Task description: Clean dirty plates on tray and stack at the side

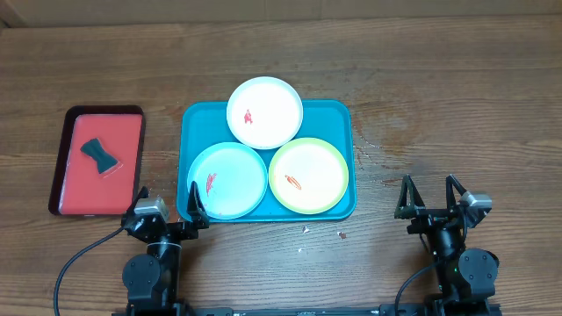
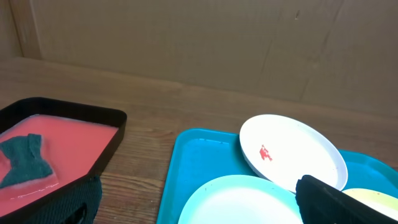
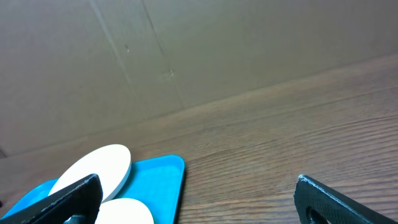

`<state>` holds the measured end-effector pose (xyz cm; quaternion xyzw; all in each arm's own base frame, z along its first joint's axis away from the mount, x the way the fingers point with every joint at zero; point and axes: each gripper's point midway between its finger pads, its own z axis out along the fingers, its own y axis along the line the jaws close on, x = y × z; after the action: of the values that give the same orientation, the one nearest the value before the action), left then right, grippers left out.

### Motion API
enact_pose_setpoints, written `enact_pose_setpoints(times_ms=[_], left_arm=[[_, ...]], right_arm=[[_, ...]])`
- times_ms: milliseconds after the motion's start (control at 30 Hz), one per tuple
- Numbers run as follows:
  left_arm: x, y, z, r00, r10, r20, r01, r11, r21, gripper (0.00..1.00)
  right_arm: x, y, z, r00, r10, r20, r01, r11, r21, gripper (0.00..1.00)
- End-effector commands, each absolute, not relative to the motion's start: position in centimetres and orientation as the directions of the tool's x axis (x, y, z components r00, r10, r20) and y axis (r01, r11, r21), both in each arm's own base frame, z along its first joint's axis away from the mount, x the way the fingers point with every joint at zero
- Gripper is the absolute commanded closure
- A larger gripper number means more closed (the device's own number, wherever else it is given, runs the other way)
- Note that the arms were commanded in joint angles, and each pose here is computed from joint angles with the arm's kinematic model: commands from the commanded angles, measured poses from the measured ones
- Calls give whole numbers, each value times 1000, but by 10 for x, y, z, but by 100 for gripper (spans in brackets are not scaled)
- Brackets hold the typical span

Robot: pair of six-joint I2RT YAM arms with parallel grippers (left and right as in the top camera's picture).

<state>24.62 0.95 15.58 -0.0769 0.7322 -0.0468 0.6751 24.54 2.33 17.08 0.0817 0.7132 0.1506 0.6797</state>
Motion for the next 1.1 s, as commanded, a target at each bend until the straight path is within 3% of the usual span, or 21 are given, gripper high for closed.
enact_pose_setpoints(times_ms=[0,800,1067], left_arm=[[246,10,155,-72,-152,-986,-54,987,-148,0],[246,10,156,-70,-152,-986,-53,987,-148,0],[245,-22,184,-8,-312,-950,148,939,-309,0]], right_arm=[[245,23,170,-55,318,-946,-87,943,322,0],[245,23,170,-55,318,-946,-87,943,322,0],[245,23,170,-55,318,-946,-87,943,322,0]])
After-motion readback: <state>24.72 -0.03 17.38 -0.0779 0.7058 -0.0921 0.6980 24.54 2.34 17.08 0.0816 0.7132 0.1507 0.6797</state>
